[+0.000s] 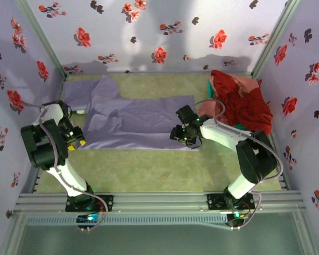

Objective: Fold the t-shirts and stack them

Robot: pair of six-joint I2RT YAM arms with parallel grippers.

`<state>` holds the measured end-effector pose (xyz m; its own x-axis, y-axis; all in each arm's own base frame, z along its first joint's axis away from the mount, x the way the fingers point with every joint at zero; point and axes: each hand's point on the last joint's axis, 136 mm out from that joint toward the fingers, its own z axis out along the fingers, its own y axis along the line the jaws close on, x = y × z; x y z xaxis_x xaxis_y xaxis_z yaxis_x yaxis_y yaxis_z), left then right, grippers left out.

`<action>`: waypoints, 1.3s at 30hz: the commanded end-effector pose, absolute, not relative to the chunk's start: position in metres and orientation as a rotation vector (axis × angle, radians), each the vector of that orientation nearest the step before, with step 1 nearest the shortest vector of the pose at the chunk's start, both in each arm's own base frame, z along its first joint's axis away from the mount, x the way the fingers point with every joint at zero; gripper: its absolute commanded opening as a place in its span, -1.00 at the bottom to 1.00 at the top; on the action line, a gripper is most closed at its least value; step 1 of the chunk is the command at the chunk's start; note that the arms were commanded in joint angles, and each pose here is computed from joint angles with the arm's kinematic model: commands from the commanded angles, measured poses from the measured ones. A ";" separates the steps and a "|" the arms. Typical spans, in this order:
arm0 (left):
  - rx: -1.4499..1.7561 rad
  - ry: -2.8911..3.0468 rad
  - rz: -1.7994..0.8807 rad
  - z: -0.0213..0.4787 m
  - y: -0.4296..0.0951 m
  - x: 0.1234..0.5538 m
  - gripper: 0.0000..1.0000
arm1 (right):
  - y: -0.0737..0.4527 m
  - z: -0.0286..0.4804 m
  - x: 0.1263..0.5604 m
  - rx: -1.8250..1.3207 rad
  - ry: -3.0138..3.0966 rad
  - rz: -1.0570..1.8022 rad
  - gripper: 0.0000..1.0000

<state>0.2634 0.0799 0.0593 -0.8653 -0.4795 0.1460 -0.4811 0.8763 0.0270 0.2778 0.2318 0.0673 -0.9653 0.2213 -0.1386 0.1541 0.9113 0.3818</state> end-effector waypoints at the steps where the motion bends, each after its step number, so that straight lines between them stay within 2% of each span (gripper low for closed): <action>1: 0.847 -3.032 0.035 0.110 0.078 0.275 -0.09 | 0.234 0.076 0.287 0.255 2.882 0.549 0.12; 5: 0.942 -3.113 0.359 0.120 0.041 0.304 -0.11 | 0.249 0.074 0.301 0.209 2.895 0.568 0.09; 9: 0.971 -3.151 0.526 0.110 0.006 0.330 -0.32 | 0.262 0.061 0.312 0.212 2.922 0.591 0.05; 11: 0.935 -3.152 0.560 0.101 -0.011 0.338 -0.56 | 0.269 0.053 0.316 0.232 2.933 0.613 0.01; 14: 0.924 -3.136 0.568 0.081 -0.023 0.342 -1.00 | 0.274 0.045 0.316 0.238 2.956 0.625 -0.18; 19: 0.902 -3.068 0.532 0.042 -0.030 0.337 -1.00 | 0.273 0.029 0.311 0.241 3.002 0.604 -0.63; 22: 0.916 -3.028 0.532 0.023 -0.032 0.329 -1.00 | 0.270 0.015 0.305 0.265 3.032 0.587 -0.78; 31: 0.990 -2.892 0.446 -0.017 -0.030 0.292 -1.00 | 0.246 -0.013 0.268 0.305 3.128 0.486 -0.87; 39: 1.013 -2.850 0.362 -0.011 -0.026 0.261 -1.00 | 0.226 -0.013 0.236 0.297 3.165 0.424 -0.90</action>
<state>0.3169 -0.0327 0.0158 -0.8078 -0.5879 0.0422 -0.5619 0.7464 -0.3565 0.2823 0.2606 0.0167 -0.9859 0.1623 -0.0415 0.1305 0.8997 0.4166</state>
